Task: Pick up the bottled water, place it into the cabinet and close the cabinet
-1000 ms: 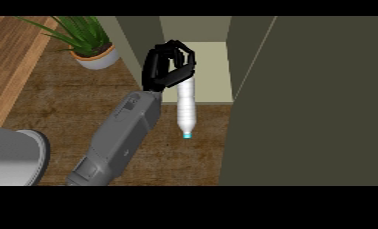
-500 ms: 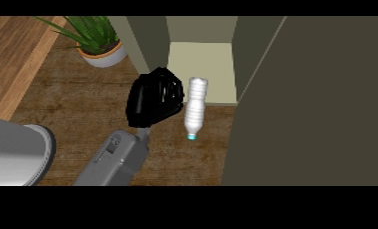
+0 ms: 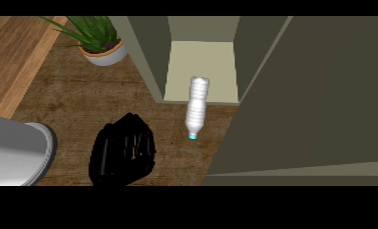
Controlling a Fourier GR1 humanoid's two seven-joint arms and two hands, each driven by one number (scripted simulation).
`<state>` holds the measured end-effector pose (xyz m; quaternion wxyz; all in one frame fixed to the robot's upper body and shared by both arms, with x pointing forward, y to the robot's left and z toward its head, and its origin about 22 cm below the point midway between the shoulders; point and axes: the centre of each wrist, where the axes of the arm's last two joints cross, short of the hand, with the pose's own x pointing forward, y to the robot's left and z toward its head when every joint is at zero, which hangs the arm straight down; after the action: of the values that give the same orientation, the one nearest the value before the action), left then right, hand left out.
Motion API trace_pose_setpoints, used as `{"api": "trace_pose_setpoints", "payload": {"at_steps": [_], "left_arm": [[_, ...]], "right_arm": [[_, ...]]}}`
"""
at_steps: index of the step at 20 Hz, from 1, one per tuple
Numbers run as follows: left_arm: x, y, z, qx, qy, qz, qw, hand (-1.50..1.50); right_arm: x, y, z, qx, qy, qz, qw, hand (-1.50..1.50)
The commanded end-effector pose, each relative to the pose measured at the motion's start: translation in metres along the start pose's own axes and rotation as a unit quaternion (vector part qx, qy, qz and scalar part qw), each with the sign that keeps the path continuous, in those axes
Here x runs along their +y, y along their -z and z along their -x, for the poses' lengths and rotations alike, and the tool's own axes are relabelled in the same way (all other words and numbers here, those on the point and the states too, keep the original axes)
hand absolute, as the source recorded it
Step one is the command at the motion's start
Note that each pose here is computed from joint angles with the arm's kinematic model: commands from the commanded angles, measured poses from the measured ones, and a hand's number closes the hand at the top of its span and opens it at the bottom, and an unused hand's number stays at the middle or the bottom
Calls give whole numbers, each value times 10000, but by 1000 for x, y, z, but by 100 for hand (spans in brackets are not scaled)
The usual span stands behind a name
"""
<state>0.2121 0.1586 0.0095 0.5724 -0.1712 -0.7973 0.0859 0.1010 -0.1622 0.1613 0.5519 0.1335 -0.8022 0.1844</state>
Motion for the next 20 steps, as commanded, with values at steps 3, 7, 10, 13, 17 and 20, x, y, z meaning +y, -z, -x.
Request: {"api": "trace_pose_setpoints", "payload": {"at_steps": [3,7,10,13,17,20], "left_arm": [[11,-58,-28,-27,18,-143,9999,150],[25,-80,-50,-113,176,-257,9994,150],[21,-92,-74,-155,221,-296,9992,150],[35,-106,-79,-191,218,-315,9991,150],[43,-114,-103,-213,223,-345,9989,150],[61,-122,-109,-359,271,-468,9979,150]], "right_arm": [[15,-7,-30,-68,516,-1102,9925,150],[23,1,-32,-155,554,-1115,9921,150],[30,9,-30,-219,513,-1062,9928,150],[37,31,-25,-221,548,-1055,9927,150],[42,59,-40,-288,426,-884,9948,150],[62,83,-41,-310,445,-785,9954,150]]}}
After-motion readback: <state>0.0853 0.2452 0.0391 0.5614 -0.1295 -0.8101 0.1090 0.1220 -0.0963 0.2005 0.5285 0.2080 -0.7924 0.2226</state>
